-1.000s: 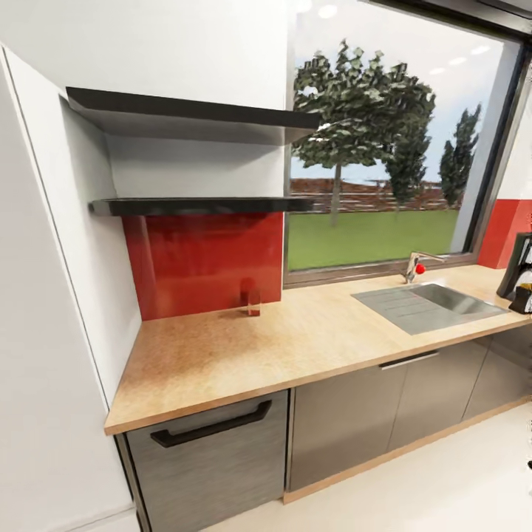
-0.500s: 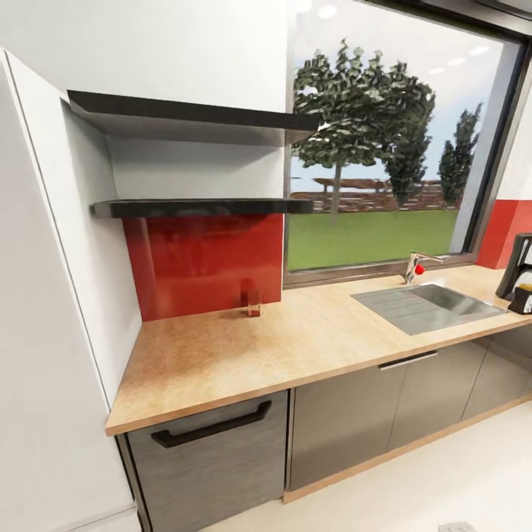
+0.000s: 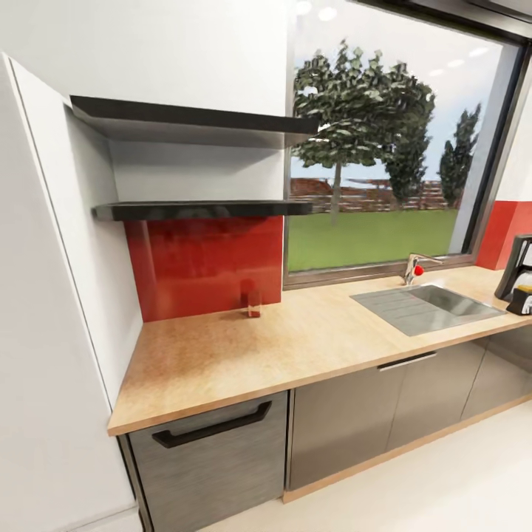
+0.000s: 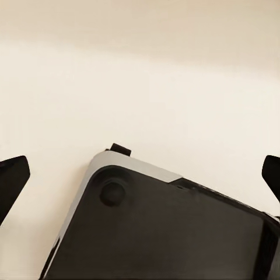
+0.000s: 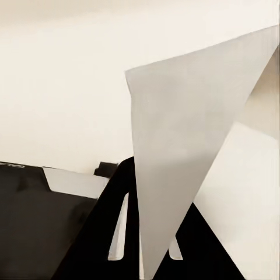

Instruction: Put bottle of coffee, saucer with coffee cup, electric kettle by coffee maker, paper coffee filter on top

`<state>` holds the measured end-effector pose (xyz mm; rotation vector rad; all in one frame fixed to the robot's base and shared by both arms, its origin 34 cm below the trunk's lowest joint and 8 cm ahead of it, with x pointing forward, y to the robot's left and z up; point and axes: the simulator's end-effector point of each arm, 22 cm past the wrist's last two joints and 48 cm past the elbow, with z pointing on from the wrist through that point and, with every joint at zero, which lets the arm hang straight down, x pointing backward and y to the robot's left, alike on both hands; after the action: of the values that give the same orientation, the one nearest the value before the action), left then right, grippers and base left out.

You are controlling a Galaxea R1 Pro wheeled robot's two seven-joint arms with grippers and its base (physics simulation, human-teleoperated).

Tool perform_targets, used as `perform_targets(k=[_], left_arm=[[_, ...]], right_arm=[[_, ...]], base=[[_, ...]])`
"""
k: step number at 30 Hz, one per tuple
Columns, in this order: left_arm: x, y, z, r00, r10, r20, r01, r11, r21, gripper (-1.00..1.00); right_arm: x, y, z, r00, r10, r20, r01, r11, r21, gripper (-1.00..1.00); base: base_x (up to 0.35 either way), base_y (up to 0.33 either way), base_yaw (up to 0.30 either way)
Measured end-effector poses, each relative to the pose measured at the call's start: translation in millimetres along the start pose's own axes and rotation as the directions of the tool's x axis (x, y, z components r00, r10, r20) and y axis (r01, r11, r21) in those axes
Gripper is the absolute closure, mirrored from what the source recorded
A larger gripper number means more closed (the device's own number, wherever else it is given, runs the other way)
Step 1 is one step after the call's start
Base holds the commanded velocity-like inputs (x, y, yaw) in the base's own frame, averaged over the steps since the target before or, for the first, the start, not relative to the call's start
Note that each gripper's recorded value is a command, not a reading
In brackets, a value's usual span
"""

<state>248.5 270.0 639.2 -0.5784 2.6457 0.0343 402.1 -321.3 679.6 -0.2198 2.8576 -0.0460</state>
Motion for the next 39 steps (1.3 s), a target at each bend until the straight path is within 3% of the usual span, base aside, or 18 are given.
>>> perform_targets(k=[6,13,22,27,39], left_arm=[[3,2,-4.0,1.000,0.000,-0.008,0.000,1.000,-0.005,-1.00],[1,4,-4.5,1.000,-0.004,0.014,0.004,1.000,-0.011,-1.00],[5,5,-5.1,1.000,-0.003,0.009,0.003,1.000,-0.016,-1.00],[-3,6,-5.5,0.999,-0.005,0.048,0.006,1.000,-0.018,-1.00],[7,14,-7.5,0.999,0.006,0.035,-0.004,0.999,-0.034,-1.00]], right_arm=[[20,2,-0.4,1.000,0.008,-0.030,-0.008,1.000,0.005,1.00],[26,2,1.5,0.997,0.065,-0.042,-0.064,0.998,0.006,1.00],[32,-6,3.8,0.996,0.070,-0.053,-0.067,0.997,0.047,1.00],[32,-6,4.9,0.997,0.068,-0.048,-0.066,0.997,0.047,1.00],[32,-5,5.0,0.997,0.068,-0.045,-0.066,0.997,0.047,1.00]], base=[[0.000,0.000,0.000],[0.000,0.000,0.000],[0.000,0.000,0.000],[0.001,-0.023,0.000],[0.120,-0.252,0.000]])
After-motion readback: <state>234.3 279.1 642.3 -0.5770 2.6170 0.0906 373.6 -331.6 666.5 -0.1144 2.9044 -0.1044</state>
